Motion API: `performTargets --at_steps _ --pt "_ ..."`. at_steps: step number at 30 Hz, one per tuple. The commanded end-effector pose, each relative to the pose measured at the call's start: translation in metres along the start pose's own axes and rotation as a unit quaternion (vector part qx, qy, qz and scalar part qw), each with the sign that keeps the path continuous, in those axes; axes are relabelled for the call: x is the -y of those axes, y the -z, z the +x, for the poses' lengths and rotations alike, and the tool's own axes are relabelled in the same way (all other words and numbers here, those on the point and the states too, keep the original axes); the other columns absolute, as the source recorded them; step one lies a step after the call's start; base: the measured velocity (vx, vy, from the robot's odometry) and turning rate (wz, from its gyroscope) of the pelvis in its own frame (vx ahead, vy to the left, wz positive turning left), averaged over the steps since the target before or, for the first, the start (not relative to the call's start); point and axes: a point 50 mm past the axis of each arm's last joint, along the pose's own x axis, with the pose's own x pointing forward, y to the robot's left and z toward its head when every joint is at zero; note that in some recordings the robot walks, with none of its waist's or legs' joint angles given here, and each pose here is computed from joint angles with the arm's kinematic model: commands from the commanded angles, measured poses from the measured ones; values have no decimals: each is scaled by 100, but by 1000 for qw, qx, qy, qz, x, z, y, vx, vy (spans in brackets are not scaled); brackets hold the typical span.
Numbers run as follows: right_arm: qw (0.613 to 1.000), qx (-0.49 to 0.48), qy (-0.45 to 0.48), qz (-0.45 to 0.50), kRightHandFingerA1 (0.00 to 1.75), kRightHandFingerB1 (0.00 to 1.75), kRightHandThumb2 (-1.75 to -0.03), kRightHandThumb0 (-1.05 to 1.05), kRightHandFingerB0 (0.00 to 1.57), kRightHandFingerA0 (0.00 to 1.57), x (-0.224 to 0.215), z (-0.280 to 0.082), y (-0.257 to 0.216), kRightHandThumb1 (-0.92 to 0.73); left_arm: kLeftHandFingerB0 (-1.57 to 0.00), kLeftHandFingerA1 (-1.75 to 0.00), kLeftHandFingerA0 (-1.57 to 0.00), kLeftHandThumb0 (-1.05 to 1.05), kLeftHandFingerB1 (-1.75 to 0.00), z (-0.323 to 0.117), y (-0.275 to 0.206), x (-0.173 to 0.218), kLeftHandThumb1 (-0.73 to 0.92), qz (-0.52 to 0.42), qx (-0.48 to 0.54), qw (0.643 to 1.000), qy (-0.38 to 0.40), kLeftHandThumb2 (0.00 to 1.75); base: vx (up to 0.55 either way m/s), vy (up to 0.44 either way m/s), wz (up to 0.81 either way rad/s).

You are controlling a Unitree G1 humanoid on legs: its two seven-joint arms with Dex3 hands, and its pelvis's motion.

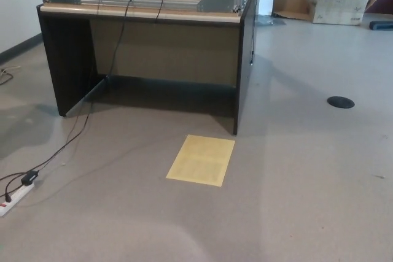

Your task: A person hands over a black lunchbag to the robot and the robot uses its left hand to grab the strips of the lunchbag, the gives it back to the person.

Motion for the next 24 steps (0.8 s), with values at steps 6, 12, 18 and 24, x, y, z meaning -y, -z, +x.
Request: performTargets --at_steps 6,12,18,24 --pt "1000 -11 19 -6 47 42 -59 -53 51 52 9 2 2 -66 -38 -39 -48 -67 -34 2 -4 -3 68 -42 16 998 -35 63 0 0 0" --pt "1000 -11 16 -14 47 42 -61 -56 49 51 10 3 2 -67 -39 -39 -48 -68 -35 3 -6 -4 69 -41 23 998 -35 64 0 0 0" --pt "1000 -5 20 -9 48 43 -61 -55 50 52 10 4 -1 -67 -40 -40 -49 -67 -35 5 -7 -5 69 -43 26 998 -36 63 0 0 0" --pt "1000 -4 22 -6 47 42 -59 -52 51 51 10 5 -2 -67 -38 -38 -46 -67 -34 6 -6 -6 69 -38 25 999 -18 62 0 0 0"
